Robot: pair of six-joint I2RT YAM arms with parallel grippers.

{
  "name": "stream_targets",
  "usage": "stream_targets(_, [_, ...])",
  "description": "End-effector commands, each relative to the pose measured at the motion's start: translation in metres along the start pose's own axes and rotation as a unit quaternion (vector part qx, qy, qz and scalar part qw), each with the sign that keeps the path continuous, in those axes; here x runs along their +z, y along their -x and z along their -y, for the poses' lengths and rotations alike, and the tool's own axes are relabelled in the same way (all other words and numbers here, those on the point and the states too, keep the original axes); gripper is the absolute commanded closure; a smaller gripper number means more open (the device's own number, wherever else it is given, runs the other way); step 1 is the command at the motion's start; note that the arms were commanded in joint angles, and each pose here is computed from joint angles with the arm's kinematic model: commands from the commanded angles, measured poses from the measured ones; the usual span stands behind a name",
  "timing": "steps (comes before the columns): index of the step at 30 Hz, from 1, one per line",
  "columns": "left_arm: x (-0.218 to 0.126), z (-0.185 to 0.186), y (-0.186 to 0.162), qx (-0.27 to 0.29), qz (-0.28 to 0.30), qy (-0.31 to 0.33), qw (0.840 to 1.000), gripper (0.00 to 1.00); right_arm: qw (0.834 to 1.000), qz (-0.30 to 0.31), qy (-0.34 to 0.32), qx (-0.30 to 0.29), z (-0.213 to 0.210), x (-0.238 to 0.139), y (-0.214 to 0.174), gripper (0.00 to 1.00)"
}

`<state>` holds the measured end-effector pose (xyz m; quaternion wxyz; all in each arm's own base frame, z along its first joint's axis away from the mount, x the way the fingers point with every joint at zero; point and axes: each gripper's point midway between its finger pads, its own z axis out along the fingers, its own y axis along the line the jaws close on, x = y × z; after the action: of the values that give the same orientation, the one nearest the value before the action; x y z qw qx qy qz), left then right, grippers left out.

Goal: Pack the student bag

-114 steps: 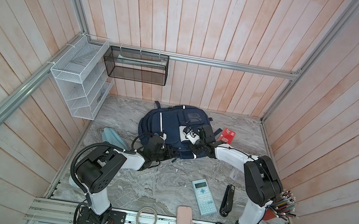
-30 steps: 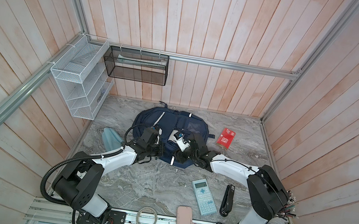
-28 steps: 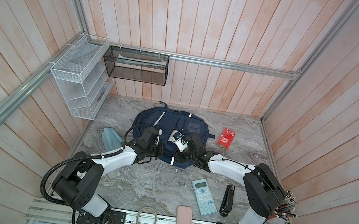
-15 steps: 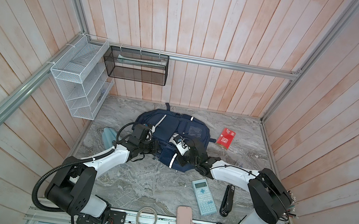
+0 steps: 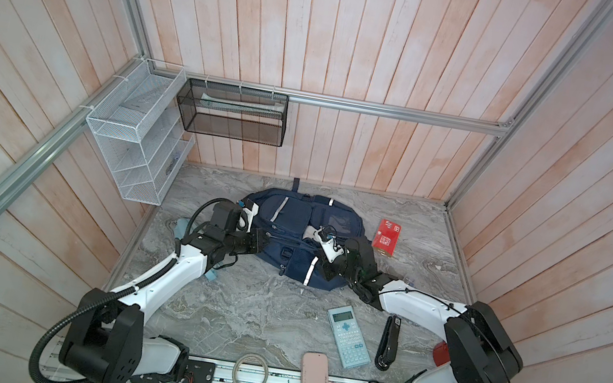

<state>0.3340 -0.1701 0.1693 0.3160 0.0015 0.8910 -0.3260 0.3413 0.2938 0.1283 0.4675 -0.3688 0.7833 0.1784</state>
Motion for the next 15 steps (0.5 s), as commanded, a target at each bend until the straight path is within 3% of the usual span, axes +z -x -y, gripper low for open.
stream_targets(1, [-0.024, -0.041, 0.002, -0.039, 0.049, 0.096, 0.993, 1.00, 0.964, -0.111, -0.225, 0.086, 0.109, -0.028, -0.065, 1.00])
stream_targets(4, [-0.020, -0.031, -0.013, -0.039, 0.032, 0.085, 0.995, 1.00, 0.952, -0.117, -0.253, 0.126, 0.129, -0.039, -0.073, 0.99])
stream_targets(5, [-0.018, -0.025, -0.016, -0.038, 0.029, 0.079, 0.996, 1.00, 0.959, -0.111, -0.225, 0.131, 0.121, -0.037, -0.068, 0.95])
stream_targets(6, [-0.014, -0.015, -0.020, -0.037, 0.024, 0.064, 0.997, 1.00, 0.971, -0.096, -0.183, 0.124, 0.105, -0.034, -0.058, 0.80])
stream_targets(8, [-0.005, 0.004, -0.029, -0.036, 0.011, 0.029, 0.999, 1.00, 0.987, -0.050, -0.123, 0.085, 0.067, -0.034, -0.033, 0.56])
stream_targets(10, [0.008, 0.026, -0.039, -0.033, -0.008, -0.004, 0.999, 1.00, 0.995, -0.018, -0.095, 0.025, 0.032, -0.039, -0.012, 0.42])
stream_targets(12, [0.019, 0.044, -0.049, -0.027, -0.022, -0.028, 0.999, 1.00, 0.997, 0.007, -0.065, -0.028, 0.000, -0.042, 0.002, 0.35])
stream_targets(15, [0.032, 0.058, -0.061, -0.022, -0.042, -0.044, 0.998, 1.00, 0.995, 0.033, -0.019, -0.087, -0.032, -0.038, 0.011, 0.35])
